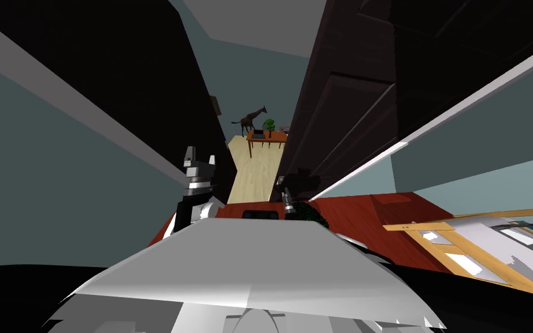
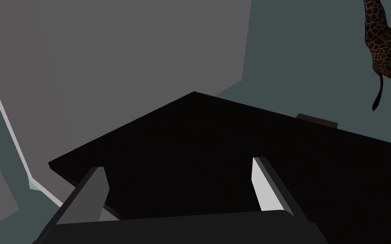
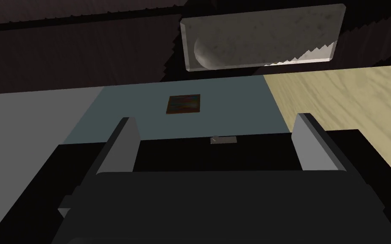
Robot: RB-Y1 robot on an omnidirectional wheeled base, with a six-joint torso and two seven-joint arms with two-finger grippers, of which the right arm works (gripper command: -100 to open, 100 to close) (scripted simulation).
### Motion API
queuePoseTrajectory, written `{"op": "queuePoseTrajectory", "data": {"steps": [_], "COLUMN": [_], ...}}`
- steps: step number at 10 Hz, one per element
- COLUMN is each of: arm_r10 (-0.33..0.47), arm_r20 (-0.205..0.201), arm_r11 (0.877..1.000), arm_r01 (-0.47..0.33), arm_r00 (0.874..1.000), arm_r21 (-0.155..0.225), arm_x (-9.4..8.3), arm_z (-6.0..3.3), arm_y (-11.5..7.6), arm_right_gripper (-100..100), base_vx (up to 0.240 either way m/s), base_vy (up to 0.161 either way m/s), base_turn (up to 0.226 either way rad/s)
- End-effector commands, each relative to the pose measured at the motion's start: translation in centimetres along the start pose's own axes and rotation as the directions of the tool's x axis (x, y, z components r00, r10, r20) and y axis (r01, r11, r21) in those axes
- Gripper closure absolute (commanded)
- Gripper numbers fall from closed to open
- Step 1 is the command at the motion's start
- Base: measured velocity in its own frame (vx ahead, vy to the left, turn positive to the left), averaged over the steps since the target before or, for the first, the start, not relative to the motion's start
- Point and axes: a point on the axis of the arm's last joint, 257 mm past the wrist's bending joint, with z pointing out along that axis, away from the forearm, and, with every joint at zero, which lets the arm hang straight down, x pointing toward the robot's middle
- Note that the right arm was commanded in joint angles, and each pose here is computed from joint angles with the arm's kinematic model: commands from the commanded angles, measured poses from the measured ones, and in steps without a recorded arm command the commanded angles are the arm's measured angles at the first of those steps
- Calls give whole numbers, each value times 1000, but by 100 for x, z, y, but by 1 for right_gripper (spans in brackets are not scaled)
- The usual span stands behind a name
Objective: Push the door open
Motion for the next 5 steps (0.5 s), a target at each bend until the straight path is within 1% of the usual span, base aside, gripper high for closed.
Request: {"op": "queuePoseTrajectory", "data": {"steps": [1, 3, 5], "arm_r10": [1, 2, 3], "arm_r20": [-14, -33, -47], "arm_r11": [1000, 1000, 1000], "arm_r01": [-1, -2, -3], "arm_r00": [1000, 999, 999], "arm_r21": [-1, -1, -2], "arm_x": [73, 169, 241], "arm_z": [84, 178, 246], "arm_y": [-14, -28, -40], "arm_right_gripper": [-100, -100, -100], "base_vx": [203, 191, 209], "base_vy": [52, 19, -8], "base_turn": [107, 88, 66]}}
